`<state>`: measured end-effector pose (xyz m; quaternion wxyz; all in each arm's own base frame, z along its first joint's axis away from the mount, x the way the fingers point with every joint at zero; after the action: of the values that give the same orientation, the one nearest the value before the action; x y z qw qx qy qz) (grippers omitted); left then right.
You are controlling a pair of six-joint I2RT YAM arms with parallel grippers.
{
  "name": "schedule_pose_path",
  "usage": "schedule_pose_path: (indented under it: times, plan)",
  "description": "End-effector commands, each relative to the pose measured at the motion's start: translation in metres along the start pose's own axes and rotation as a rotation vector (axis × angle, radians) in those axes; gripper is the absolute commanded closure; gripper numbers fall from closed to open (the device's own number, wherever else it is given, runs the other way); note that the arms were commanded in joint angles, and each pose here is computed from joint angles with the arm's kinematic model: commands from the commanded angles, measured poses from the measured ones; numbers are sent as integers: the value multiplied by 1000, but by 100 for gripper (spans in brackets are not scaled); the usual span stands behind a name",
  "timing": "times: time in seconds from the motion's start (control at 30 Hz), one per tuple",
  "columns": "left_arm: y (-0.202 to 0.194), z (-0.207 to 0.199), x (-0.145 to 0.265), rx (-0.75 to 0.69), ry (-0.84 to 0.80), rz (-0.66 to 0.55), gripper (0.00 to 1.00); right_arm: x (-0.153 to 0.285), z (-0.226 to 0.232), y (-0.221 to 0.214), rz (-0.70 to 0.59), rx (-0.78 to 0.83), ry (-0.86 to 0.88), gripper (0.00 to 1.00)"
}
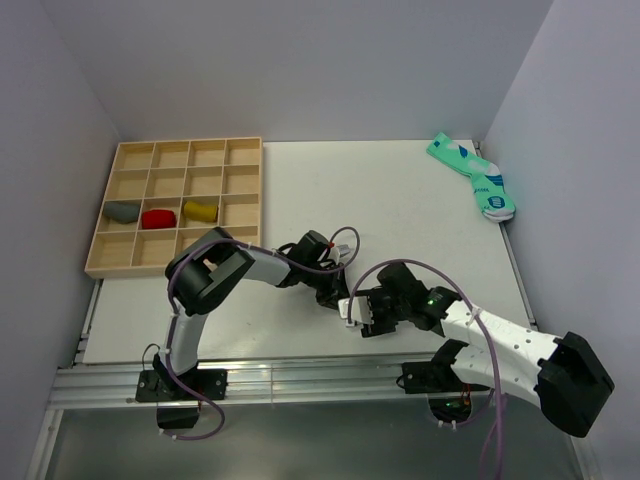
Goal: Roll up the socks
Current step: Roll the sock at the center of the board.
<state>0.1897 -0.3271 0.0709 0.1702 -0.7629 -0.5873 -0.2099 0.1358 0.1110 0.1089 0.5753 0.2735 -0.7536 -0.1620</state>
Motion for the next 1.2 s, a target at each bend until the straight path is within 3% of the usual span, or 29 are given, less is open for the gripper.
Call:
schedule_pose_path:
  times: [0.0,0.33,0.47,0.5,0.6,0.83,1.17]
  plan:
    - [-19,46,-12,84,200,36,100,-4,-5,-3,23,28,-61,36]
    - [-17,47,-9,80,195,34,100,-15,-4,-11,80,35,-22,43]
    - [-14,47,-5,84,225,5,100,-13,-4,-8,83,-1,6,66]
    - [-13,45,-3,79,224,-6,100,-12,-5,-7,86,-10,9,77]
    - [-8,43,3,73,258,-60,100,-9,-7,-3,107,-38,33,86]
    - [5,42,21,72,300,-184,94,-13,-17,9,130,-83,140,88]
    - [31,53,61,96,331,-353,95,-46,-40,25,159,-261,219,89]
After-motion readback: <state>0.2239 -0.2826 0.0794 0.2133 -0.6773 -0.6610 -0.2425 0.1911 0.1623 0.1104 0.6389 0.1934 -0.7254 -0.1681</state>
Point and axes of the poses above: each gripper's point midway between its finger pads, its own x axis back along the fingers, its own z axis along the line the jaws close on, y = z × x, the point moved 10 cm from there along x, back along the fingers, and after that the axes turned 3 degrees about -x, right-handed, at the moved point
